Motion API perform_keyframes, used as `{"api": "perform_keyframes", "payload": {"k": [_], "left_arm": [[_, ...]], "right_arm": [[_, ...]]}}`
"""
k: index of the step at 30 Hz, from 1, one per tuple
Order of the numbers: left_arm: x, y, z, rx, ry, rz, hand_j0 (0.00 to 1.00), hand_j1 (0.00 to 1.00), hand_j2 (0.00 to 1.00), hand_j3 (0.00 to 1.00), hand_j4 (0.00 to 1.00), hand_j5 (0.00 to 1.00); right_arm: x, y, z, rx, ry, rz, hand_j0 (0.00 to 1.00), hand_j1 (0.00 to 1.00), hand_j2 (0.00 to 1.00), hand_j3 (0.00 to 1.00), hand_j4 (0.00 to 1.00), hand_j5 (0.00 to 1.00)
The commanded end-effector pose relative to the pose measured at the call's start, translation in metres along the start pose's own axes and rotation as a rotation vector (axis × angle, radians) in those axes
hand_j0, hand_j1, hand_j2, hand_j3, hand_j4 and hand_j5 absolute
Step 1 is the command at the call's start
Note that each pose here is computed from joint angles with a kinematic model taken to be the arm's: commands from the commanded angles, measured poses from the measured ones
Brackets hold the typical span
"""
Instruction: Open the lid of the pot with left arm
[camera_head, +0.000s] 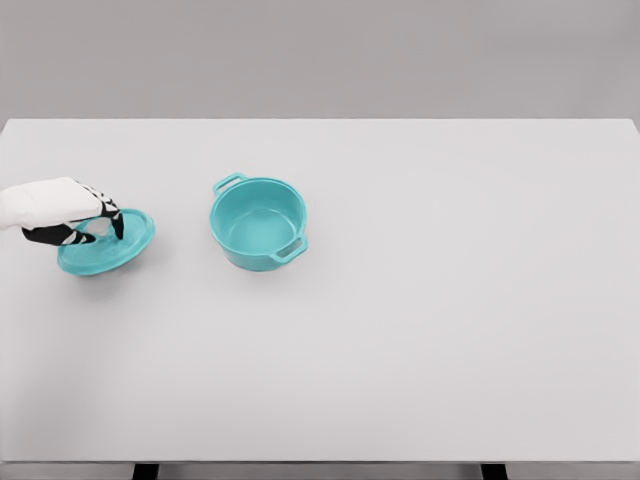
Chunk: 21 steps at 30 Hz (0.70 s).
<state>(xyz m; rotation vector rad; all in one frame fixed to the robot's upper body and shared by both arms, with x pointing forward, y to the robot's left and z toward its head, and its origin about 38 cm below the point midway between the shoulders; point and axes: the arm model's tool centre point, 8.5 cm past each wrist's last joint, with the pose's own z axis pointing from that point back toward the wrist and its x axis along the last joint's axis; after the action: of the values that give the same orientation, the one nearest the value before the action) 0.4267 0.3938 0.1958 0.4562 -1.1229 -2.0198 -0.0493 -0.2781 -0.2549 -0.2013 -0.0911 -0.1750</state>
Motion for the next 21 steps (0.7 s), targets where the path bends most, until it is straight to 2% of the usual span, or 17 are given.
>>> {"api": "perform_keyframes", "payload": {"k": [1,2,9,11,14,15,16,18,19,21], "left_arm": [[-0.003,0.004,0.004,0.016,0.009,0.003,0.72,0.72,0.72,0.72,0.72,0.72],[-0.004,0.008,0.006,0.03,0.016,0.004,1.0,1.0,1.0,1.0,1.0,1.0],[-0.001,0.004,0.001,0.034,0.003,0.015,1.0,1.0,1.0,1.0,1.0,1.0],[-0.011,0.023,0.018,0.108,0.044,0.016,1.0,1.0,1.0,1.0,1.0,1.0],[-0.035,0.056,0.063,0.277,0.131,0.039,1.0,1.0,1.0,1.0,1.0,1.0],[-0.041,0.057,0.075,0.329,0.143,0.075,1.0,1.0,1.0,1.0,1.0,1.0],[-0.045,0.047,0.08,0.364,0.126,0.146,1.0,1.0,1.0,1.0,1.0,1.0],[-0.043,0.038,0.072,0.348,0.113,0.164,1.0,1.0,1.0,1.0,1.0,1.0],[-0.033,0.035,0.051,0.367,0.071,0.189,1.0,1.0,1.0,1.0,1.0,1.0],[-0.022,0.037,0.033,0.387,0.027,0.196,1.0,1.0,1.0,1.0,1.0,1.0]], "right_arm": [[0.0,0.0,0.0,0.0,0.0,-0.001,1.0,1.0,1.0,1.0,1.0,1.0],[0.0,0.0,0.0,0.0,0.0,-0.001,1.0,1.0,1.0,1.0,1.0,1.0],[0.0,0.0,0.0,0.0,0.0,-0.001,1.0,1.0,1.0,1.0,1.0,1.0],[0.0,0.0,0.0,0.0,0.0,-0.001,1.0,1.0,1.0,1.0,1.0,1.0],[0.0,0.0,0.0,-0.001,0.0,-0.001,1.0,1.0,1.0,1.0,1.0,1.0],[0.0,0.0,0.0,-0.001,0.0,-0.001,1.0,1.0,1.0,1.0,1.0,1.0],[0.0,0.0,0.0,0.0,0.0,-0.001,1.0,1.0,1.0,1.0,1.0,1.0],[0.0,0.0,0.0,-0.001,0.0,-0.001,1.0,1.0,1.0,1.0,1.0,1.0],[0.0,0.0,0.0,0.0,0.0,-0.001,1.0,1.0,1.0,1.0,1.0,1.0],[0.0,0.0,0.0,-0.001,0.0,-0.001,1.0,1.0,1.0,1.0,1.0,1.0]]}}
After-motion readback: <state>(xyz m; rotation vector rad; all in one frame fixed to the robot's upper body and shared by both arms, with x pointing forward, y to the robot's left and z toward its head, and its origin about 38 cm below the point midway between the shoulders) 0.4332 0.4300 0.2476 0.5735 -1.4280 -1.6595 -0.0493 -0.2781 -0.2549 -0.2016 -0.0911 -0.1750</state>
